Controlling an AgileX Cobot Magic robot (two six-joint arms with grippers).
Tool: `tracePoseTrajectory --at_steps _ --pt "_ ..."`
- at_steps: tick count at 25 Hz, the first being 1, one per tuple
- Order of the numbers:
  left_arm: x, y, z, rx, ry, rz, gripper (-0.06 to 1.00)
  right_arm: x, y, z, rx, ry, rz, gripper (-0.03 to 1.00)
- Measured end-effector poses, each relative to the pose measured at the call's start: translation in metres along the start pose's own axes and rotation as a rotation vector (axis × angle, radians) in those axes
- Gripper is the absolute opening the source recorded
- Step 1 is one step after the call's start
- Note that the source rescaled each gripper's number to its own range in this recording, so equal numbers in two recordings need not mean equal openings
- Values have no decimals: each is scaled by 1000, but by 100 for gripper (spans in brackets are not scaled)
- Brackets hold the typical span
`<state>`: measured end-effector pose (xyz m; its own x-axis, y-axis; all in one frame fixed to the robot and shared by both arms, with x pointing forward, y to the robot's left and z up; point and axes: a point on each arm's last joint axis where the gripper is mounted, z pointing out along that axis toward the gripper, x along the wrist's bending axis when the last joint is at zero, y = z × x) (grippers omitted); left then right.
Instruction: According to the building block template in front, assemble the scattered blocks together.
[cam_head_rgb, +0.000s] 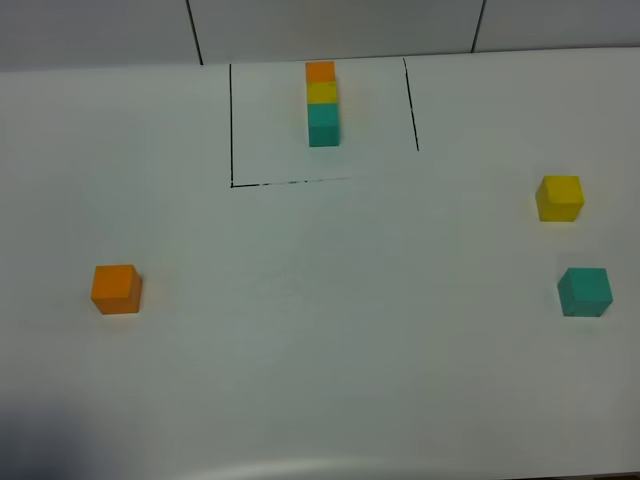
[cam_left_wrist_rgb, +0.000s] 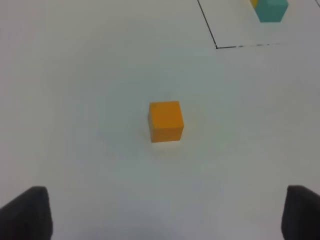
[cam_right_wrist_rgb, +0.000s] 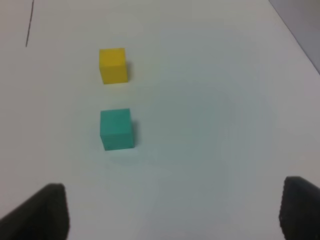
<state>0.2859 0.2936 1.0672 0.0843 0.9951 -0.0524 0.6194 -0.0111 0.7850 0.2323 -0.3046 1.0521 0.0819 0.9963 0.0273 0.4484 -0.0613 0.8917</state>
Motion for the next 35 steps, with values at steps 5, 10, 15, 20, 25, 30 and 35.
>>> tracePoseTrajectory --at_steps 5,10,15,20,25,30,35 --pt "-1 38 29 154 -17 -16 100 0 0 0 0 0 0 72" --pt "-4 74 69 325 -66 -32 100 0 0 0 0 0 0 72" --pt "-3 86 125 538 -75 -53 100 0 0 0 0 1 1 72" --pt "-10 80 175 696 -42 -34 99 0 0 0 0 2 1 72" --pt "-18 79 211 774 71 -23 98 0 0 0 0 3 2 72" --pt "-23 74 233 775 57 -20 97 0 0 0 0 3 2 72" --pt "-24 65 251 795 55 -10 97 0 0 0 0 3 2 72"
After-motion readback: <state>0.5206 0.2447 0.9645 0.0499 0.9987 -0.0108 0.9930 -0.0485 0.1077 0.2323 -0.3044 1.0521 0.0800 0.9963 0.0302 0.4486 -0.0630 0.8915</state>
